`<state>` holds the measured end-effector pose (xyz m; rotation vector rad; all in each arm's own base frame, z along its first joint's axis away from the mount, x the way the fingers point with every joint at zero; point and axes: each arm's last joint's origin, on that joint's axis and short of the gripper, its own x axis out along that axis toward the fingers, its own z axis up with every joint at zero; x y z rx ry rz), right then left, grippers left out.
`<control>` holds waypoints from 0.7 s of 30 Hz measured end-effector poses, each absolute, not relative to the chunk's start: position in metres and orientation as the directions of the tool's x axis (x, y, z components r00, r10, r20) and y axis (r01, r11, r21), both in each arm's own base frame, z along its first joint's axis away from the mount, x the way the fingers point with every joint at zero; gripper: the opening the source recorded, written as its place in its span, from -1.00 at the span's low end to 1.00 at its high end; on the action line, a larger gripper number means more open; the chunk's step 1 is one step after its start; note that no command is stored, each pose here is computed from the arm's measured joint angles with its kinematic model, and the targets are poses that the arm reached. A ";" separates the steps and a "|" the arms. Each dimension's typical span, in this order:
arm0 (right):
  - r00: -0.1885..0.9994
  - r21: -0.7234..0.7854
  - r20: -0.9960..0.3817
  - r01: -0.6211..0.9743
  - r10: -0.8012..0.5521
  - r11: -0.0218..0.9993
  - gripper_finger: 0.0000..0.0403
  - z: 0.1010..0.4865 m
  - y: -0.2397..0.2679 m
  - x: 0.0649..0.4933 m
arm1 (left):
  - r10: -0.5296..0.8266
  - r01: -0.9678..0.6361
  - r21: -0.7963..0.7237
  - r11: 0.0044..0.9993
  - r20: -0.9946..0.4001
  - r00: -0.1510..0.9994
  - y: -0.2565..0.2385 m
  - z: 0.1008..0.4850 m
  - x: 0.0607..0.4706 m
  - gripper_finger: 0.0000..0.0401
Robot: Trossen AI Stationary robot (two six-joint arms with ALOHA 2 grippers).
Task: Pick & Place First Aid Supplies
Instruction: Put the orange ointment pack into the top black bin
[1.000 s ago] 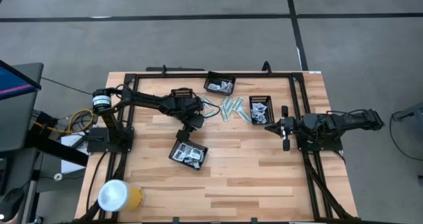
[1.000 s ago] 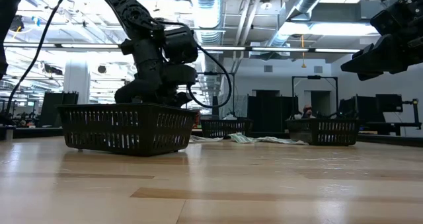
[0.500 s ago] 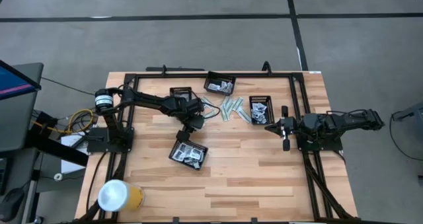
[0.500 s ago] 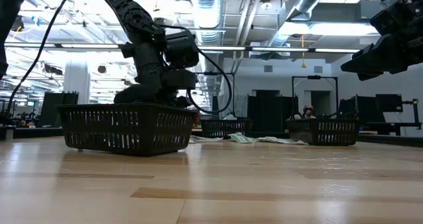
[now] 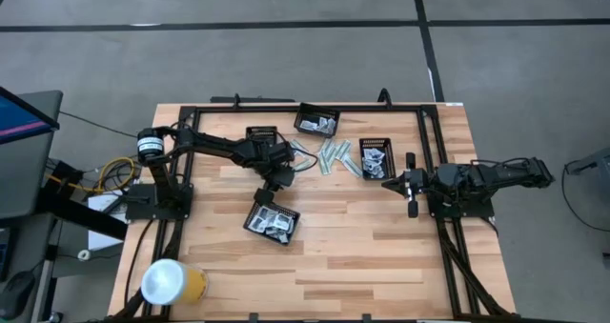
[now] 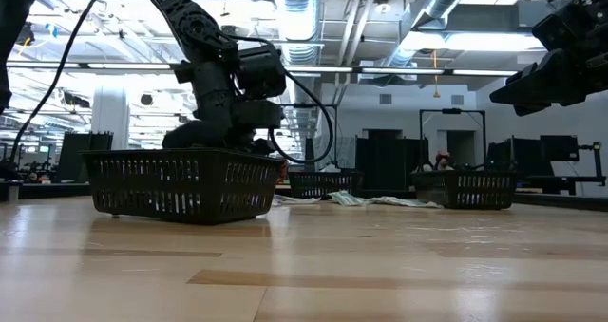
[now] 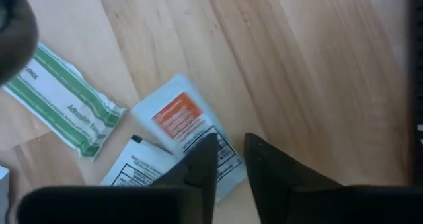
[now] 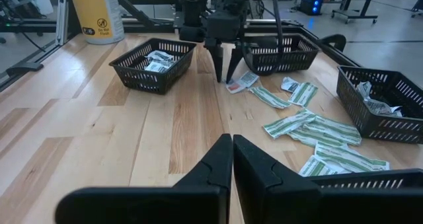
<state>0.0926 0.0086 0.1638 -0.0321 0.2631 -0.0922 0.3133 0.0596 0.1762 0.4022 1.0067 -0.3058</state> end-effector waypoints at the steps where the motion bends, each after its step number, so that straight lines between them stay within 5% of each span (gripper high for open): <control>1: 0.961 -0.044 -0.258 0.087 -0.095 0.995 -0.96 0.164 0.009 0.093 | -0.065 0.428 0.182 0.885 -0.863 0.502 0.060 0.176 0.313 -0.69; 5: 0.961 -0.044 -0.258 0.087 -0.095 0.995 -0.96 0.164 0.009 0.093 | -0.066 0.429 0.181 0.885 -0.863 0.501 0.059 0.176 0.313 -0.95; 21: 0.961 -0.044 -0.258 0.087 -0.095 0.995 -0.96 0.164 0.009 0.093 | 0.068 0.410 0.337 0.848 -0.834 0.547 0.052 0.193 0.311 -0.98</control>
